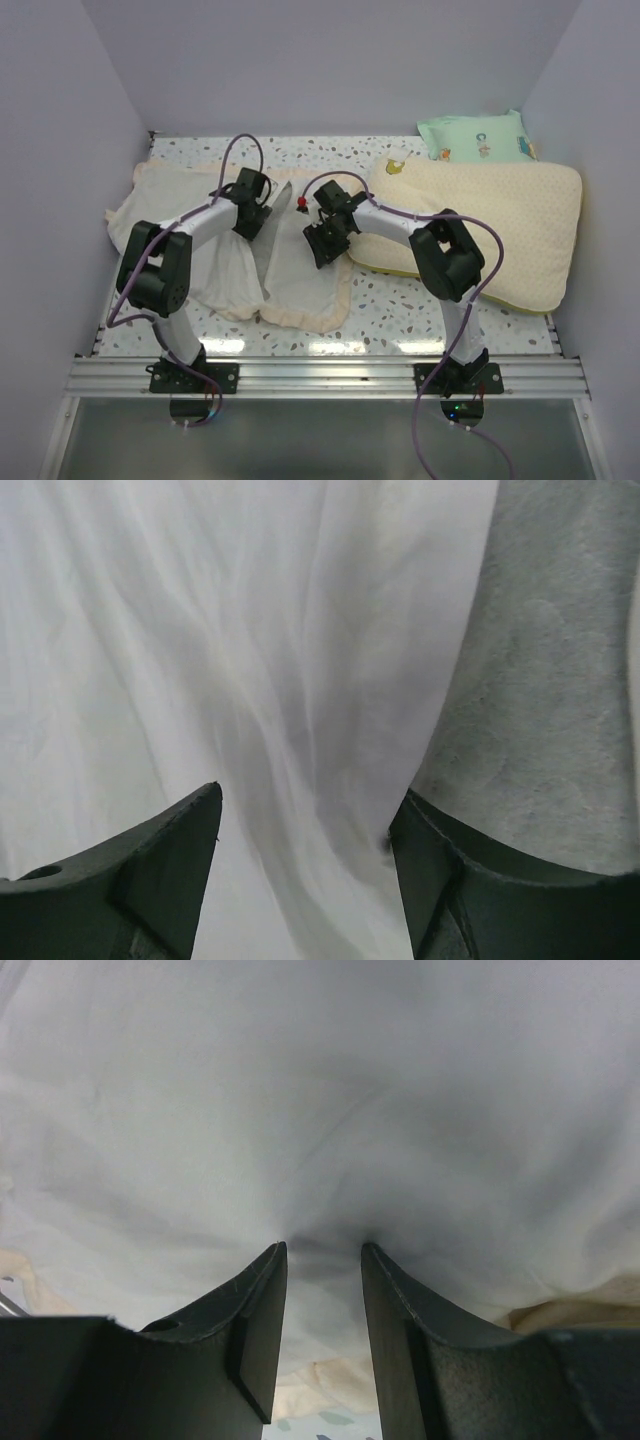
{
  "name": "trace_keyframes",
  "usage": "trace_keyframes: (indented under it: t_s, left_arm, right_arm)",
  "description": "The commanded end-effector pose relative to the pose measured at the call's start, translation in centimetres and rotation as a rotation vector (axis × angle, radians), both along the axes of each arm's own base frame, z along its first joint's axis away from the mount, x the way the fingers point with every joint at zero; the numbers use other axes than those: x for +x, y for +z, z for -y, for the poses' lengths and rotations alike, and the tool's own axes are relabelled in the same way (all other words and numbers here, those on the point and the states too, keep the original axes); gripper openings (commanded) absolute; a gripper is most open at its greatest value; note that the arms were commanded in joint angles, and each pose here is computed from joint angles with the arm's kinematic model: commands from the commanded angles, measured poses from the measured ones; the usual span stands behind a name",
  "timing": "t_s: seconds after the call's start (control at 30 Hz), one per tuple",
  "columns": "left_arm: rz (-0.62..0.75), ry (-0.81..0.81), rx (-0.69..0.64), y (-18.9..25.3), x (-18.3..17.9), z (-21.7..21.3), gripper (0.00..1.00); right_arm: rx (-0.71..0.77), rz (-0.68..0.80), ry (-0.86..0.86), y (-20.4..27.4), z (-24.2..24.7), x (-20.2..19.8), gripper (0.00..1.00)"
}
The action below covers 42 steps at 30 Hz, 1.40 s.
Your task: Put the pillow into the pillowcase
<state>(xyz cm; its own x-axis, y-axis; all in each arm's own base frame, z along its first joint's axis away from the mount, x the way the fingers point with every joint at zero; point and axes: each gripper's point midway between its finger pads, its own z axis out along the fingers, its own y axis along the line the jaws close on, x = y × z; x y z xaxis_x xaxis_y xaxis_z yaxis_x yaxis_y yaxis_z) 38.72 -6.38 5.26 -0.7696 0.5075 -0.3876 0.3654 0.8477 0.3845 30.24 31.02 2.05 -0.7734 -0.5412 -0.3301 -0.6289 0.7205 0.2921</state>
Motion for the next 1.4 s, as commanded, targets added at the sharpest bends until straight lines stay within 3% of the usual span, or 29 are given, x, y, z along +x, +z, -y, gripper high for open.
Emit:
trace_keyframes:
  t_s: [0.0, 0.2, 0.37, 0.57, 0.67, 0.77, 0.87, 1.0, 1.07, 1.13, 1.2, 1.23, 1.27, 1.3, 1.37]
  left_arm:
    - [0.114, 0.081, 0.093, 2.6, 2.2, -1.6, 0.7]
    - [0.167, 0.074, 0.063, 3.9, 2.4, -1.4, 0.56]
    - [0.113, 0.011, -0.02, 2.6, 2.2, 0.5, 0.55]
    - [0.087, 0.026, 0.009, 0.3, 3.2, 0.4, 0.48]
    - [0.096, 0.045, 0.019, 0.7, 3.5, 0.2, 0.28]
    - [0.127, 0.023, -0.054, 2.8, 3.1, 1.2, 0.09]
    - [0.174, 0.017, -0.112, 5.7, 2.4, 1.6, 0.0]
    - [0.217, -0.011, -0.169, 8.5, 1.5, 2.0, 0.0]
    - [0.195, -0.04, -0.223, 8.8, 0.7, 2.7, 0.0]
    - [0.151, -0.067, -0.261, 8.1, -0.3, 3.3, 0.0]
    - [0.12, -0.114, -0.32, 7.6, -1.0, 4.5, 0.0]
    - [0.104, -0.124, -0.328, 7.0, -1.3, 4.7, 0.0]
    - [0.099, -0.126, -0.335, 6.9, -1.4, 4.8, 0.0]
    - [0.085, -0.153, -0.375, 6.8, -1.7, 5.5, 0.0]
    - [0.074, -0.166, -0.397, 6.5, -1.8, 5.9, 0.0]
  right_arm:
    - [-0.105, 0.054, -0.021, -1.6, 1.9, 1.2, 0.41]
    - [-0.113, 0.053, -0.021, -1.9, 2.1, 1.1, 0.41]
    - [-0.102, 0.052, -0.018, -1.7, 1.9, 1.1, 0.41]
    - [-0.106, 0.057, -0.014, -1.5, 2.0, 1.1, 0.41]
    - [-0.11, 0.065, -0.008, -1.5, 2.0, 1.2, 0.41]
    - [-0.121, 0.08, -0.003, -1.6, 2.3, 1.6, 0.41]
    - [-0.161, 0.102, -0.013, -2.3, 2.8, 2.4, 0.41]
    - [-0.196, 0.142, 0.005, -2.3, 3.6, 3.8, 0.41]
    - [-0.137, 0.158, 0.03, 0.2, 2.8, 4.0, 0.42]
    - [-0.002, 0.131, 0.08, 3.4, 1.1, 3.0, 0.51]
    - [0.09, 0.205, 0.121, 9.2, 0.5, 3.2, 0.61]
    - [0.114, 0.235, 0.126, 11.2, 0.8, 3.5, 0.76]
    - [0.114, 0.278, 0.169, 13.7, 1.4, 3.8, 0.82]
    - [0.115, 0.323, 0.189, 15.8, 2.2, 4.0, 0.94]
    - [0.06, 0.393, 0.22, 18.3, 5.5, 5.8, 0.99]
